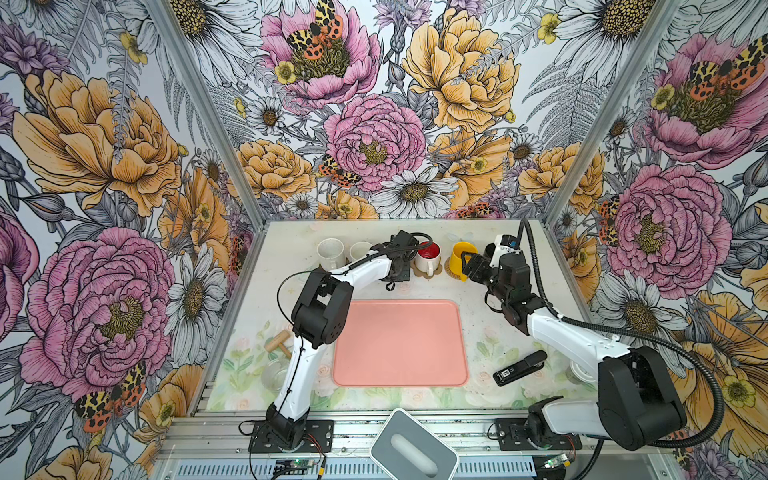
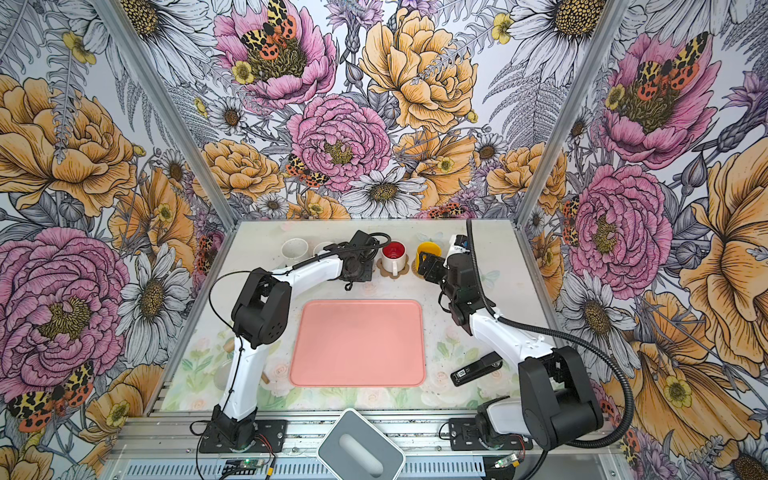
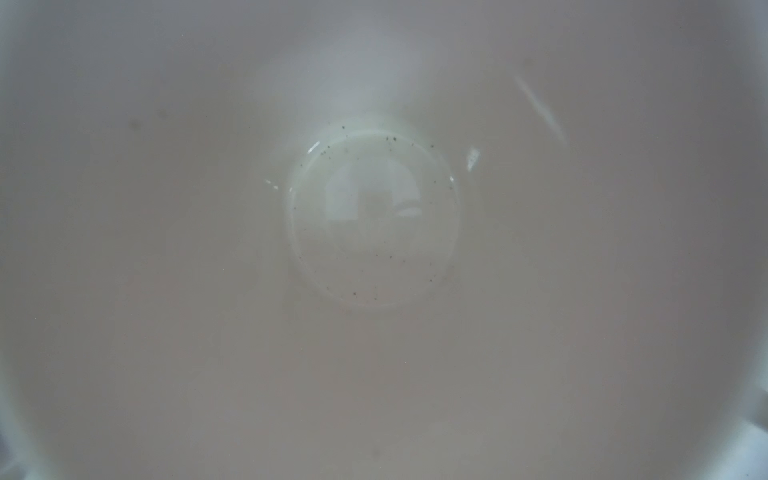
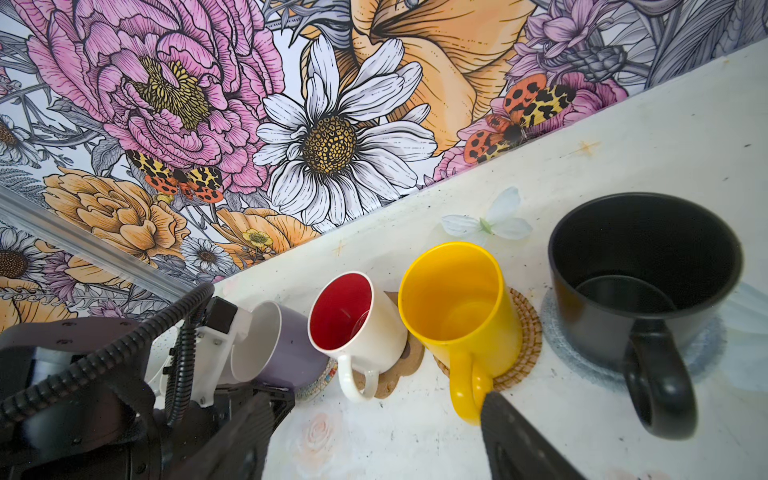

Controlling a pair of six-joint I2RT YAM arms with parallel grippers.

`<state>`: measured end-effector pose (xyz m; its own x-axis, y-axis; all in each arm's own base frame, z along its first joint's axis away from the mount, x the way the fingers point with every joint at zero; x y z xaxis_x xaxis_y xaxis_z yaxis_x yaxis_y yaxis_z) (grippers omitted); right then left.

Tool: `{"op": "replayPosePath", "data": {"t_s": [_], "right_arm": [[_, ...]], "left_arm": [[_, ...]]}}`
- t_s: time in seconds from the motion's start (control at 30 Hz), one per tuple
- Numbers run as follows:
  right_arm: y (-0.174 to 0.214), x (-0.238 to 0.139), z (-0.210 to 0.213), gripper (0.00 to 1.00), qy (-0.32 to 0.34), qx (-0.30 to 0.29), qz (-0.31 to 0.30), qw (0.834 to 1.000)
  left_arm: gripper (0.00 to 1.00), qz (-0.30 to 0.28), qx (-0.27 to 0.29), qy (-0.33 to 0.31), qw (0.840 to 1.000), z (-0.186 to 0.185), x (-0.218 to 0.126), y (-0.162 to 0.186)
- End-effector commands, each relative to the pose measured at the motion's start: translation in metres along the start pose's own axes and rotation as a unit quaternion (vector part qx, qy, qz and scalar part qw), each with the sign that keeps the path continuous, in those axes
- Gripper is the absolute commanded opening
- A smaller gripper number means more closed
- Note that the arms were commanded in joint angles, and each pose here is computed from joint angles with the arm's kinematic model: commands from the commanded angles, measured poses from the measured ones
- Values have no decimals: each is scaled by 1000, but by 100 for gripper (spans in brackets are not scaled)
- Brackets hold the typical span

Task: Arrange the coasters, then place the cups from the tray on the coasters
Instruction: 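Lower the lavender mug onto the coaster beside the red-lined mug, then release and raise the left gripper out of the lavender mug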

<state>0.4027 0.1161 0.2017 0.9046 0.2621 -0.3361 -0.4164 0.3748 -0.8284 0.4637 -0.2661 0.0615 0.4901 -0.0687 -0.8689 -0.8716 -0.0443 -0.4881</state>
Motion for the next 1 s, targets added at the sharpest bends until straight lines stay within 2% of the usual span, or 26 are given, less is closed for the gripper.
{"op": "replayPosePath", "data": {"t_s": [0.0, 0.13, 0.27, 0.63, 0.97], "right_arm": [[-3, -1, -1, 81, -1, -2, -3, 1000], [-3, 0, -1, 81, -2, -1, -2, 1000], [-3, -1, -1, 81, -3, -1, -3, 1000], [-3, -1, -2, 81, -3, 0, -2, 1000], [0, 0, -5, 82, 6, -1, 5, 1000]], "left_arm": [[30, -18, -5, 8, 1000, -2, -6, -15], [44, -16, -4, 7, 1000, 0, -7, -13], [48, -16, -6, 7, 1000, 0, -8, -13], [55, -19, -4, 27, 999, -6, -25, -14], [56, -71, 12, 61, 996, -24, -84, -35]]}}
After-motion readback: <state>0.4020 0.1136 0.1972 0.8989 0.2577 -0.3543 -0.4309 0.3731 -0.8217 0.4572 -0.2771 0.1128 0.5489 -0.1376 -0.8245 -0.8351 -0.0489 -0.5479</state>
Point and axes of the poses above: each gripper's point midway between its finger pads, its own x axis out along the fingers, its own z axis along the line the jaws close on, y = z × x, the point moved 1 cm from there along -x, back along the fingers, and after that the axes turned 5 degrees about -x, right-handed, at the moved point
